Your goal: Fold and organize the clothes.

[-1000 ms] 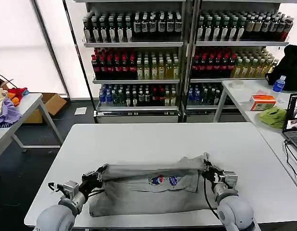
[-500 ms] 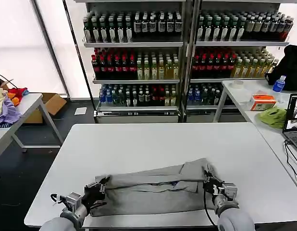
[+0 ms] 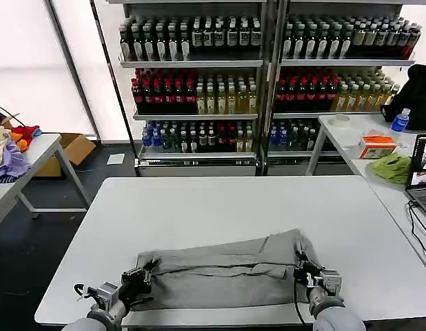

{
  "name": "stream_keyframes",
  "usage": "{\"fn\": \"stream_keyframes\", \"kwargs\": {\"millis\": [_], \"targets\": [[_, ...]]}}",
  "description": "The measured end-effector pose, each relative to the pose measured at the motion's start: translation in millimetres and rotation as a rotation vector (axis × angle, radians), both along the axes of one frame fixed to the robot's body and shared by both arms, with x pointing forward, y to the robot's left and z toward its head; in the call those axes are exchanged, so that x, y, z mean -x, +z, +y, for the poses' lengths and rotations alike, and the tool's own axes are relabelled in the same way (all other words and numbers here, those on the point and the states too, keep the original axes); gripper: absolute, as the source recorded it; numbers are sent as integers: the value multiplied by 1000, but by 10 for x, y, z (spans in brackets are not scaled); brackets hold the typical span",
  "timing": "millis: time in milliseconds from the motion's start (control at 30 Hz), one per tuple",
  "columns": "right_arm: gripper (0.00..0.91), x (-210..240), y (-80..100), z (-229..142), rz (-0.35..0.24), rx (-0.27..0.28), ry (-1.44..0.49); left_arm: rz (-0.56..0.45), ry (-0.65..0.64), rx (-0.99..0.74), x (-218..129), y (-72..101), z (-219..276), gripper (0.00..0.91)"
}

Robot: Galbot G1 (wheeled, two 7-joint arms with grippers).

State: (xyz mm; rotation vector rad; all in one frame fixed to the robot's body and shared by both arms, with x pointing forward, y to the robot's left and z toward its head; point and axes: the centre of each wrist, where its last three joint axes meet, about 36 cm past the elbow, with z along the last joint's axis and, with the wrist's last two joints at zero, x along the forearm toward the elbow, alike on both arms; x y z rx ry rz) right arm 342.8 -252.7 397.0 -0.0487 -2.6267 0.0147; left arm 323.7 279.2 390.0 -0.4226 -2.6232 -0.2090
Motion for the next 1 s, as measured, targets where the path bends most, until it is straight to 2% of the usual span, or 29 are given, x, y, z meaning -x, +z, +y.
{"fn": "stream_keyframes", "kwargs": {"millis": [33,67,100,133,200,233,267,333,733,833,1000], "targets": [[262,10,9,5,-1,0,0,-4,2,-2,-3,10,2,262],[907,23,24,6,-4,1,-1,-8,5,-1,-6,18,-1,373],[907,35,41,5,-7,1,-2,-13,9,-1,-11,32,-4,403],[907,50,62,2,-9,3,-2,-19,12,-1,-16,45,-6,524],[907,85,117,-1,-15,6,-1,-29,21,-3,-26,67,-13,675],[907,106,147,2,-19,7,1,-32,26,-4,-29,74,-15,826],[907,132,178,10,-21,8,5,-35,31,-4,-34,80,-15,877],[907,175,223,24,-26,11,8,-42,41,-4,-40,93,-14,907],[907,404,261,103,-8,26,-5,-45,88,-13,6,125,0,907],[907,426,327,92,-18,18,-14,-41,107,-11,17,125,-4,907],[907,442,530,59,-68,7,-27,-23,139,7,43,112,-40,907]]}}
